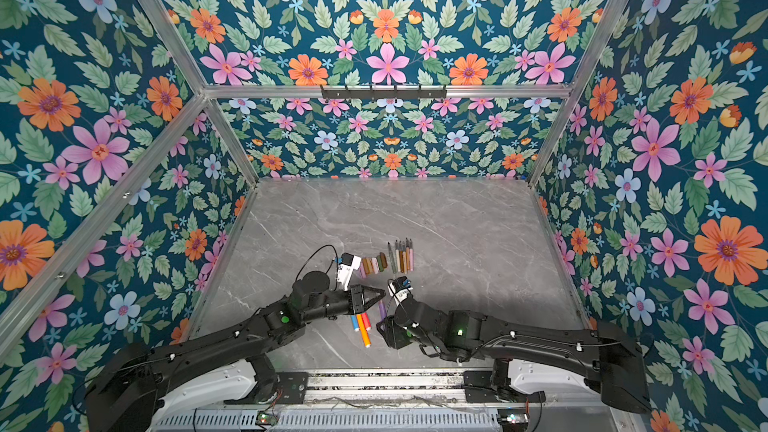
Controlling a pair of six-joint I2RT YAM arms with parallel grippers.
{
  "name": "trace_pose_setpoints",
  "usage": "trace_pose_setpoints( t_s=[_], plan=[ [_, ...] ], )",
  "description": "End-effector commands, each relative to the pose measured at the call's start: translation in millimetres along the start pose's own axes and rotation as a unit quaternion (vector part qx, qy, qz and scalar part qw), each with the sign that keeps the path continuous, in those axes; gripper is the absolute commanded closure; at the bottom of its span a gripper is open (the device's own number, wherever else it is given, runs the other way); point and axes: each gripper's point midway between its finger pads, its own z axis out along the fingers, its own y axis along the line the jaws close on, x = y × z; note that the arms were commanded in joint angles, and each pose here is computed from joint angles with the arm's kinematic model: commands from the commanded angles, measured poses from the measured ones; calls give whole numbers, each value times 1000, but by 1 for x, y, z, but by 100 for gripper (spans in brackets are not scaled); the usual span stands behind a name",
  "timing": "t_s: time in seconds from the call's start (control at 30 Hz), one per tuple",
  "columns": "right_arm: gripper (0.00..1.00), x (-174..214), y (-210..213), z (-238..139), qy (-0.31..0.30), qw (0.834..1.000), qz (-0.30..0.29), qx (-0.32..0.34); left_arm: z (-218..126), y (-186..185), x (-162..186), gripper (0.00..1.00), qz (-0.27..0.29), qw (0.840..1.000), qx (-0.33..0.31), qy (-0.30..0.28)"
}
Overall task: Open the pen caps
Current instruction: 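Pull the cap off with the left gripper while the right holds the highlighter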
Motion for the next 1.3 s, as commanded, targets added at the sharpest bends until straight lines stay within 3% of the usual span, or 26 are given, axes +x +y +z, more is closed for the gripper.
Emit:
trace_pose_setpoints(
  t_s=[0.0, 0.1, 0.27, 0.37, 0.5, 0.67, 0.77, 0.83, 0.93, 1.07, 1.27],
  plan=[
    [45, -1, 6, 4, 5, 1000, -3, -5, -2, -10, -4, 100, 2, 1000, 19, -7],
    [51, -2, 7, 5, 7, 1000, -3, -4, -4, -9, -4, 100, 0, 1000, 19, -10],
    [73, -3, 7, 1, 2, 1000, -4, -8, -6, -12, -7, 100, 2, 1000, 19, -14],
    [99, -3, 6, -2, -1, 1000, -3, -10, -4, -13, -7, 100, 4, 1000, 19, -13],
    [100, 1, 3, -3, 1, 1000, 1, -12, -3, -19, -15, 100, 19, 1000, 9, -15],
    [100, 12, 4, 0, 18, 999, 10, -27, -1, -28, -39, 100, 79, 996, -30, -26],
    [100, 19, 5, 2, 16, 999, 14, -32, -9, -11, -88, 100, 103, 987, -108, -53],
    [100, 23, 7, 2, 11, 999, 12, -30, -24, 3, -142, 100, 69, 988, -106, -89],
    [100, 26, 7, 1, 13, 999, 14, -32, -23, 3, -179, 100, 47, 992, -75, -93],
    [100, 25, 1, -6, 8, 1000, 17, -23, -8, -4, -165, 100, 59, 992, -81, -75],
    [100, 24, -32, -18, -19, 999, 35, 29, -10, 53, -113, 100, 22, 989, -141, -39]
  ],
)
